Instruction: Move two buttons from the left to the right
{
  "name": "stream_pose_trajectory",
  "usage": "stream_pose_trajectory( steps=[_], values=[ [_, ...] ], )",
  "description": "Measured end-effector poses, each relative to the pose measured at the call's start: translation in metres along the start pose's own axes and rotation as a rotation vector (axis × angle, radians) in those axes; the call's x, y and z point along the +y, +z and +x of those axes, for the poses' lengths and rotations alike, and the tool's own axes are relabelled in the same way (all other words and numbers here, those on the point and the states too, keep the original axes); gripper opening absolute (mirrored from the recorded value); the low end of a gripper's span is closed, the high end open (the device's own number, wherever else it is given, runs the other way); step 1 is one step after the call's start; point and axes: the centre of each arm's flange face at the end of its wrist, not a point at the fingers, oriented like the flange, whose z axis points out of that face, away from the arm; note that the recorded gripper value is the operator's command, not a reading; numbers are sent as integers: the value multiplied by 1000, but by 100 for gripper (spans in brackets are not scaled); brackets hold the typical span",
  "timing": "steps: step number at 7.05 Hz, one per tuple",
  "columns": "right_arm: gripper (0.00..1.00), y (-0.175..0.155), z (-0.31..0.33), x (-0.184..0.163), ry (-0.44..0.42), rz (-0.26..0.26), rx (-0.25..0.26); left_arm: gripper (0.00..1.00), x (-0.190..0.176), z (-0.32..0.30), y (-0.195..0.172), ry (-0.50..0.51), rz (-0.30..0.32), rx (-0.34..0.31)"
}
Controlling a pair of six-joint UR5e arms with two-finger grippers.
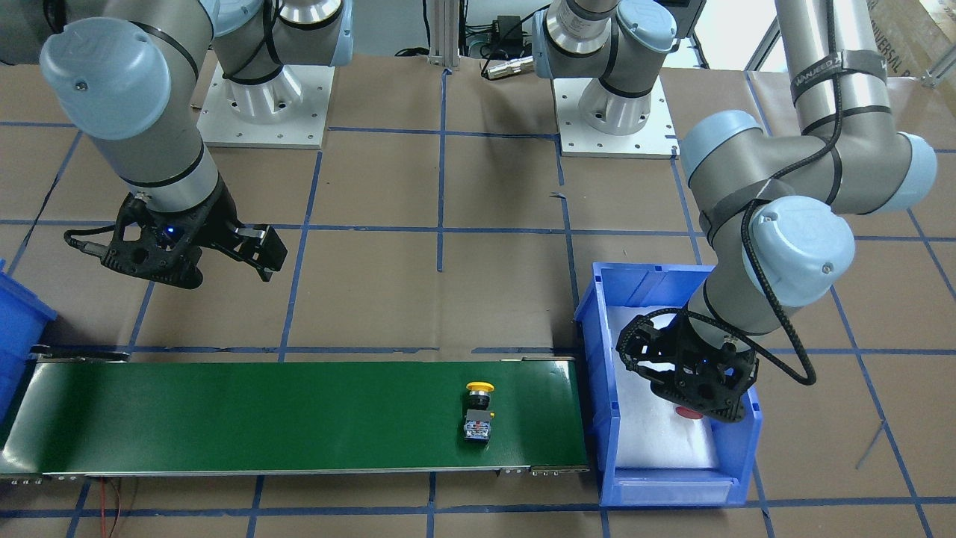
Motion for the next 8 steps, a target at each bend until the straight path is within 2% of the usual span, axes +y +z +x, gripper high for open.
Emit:
stream_pose_trajectory(
  steps=[3,8],
  values=[
    [100,-4,1,-5,-13,48,1,100,-1,-3,28,67,0,-6],
    [100,-2,1,-3,-3,43,-4,100,12,-21,50,51,33,-35]
  ],
)
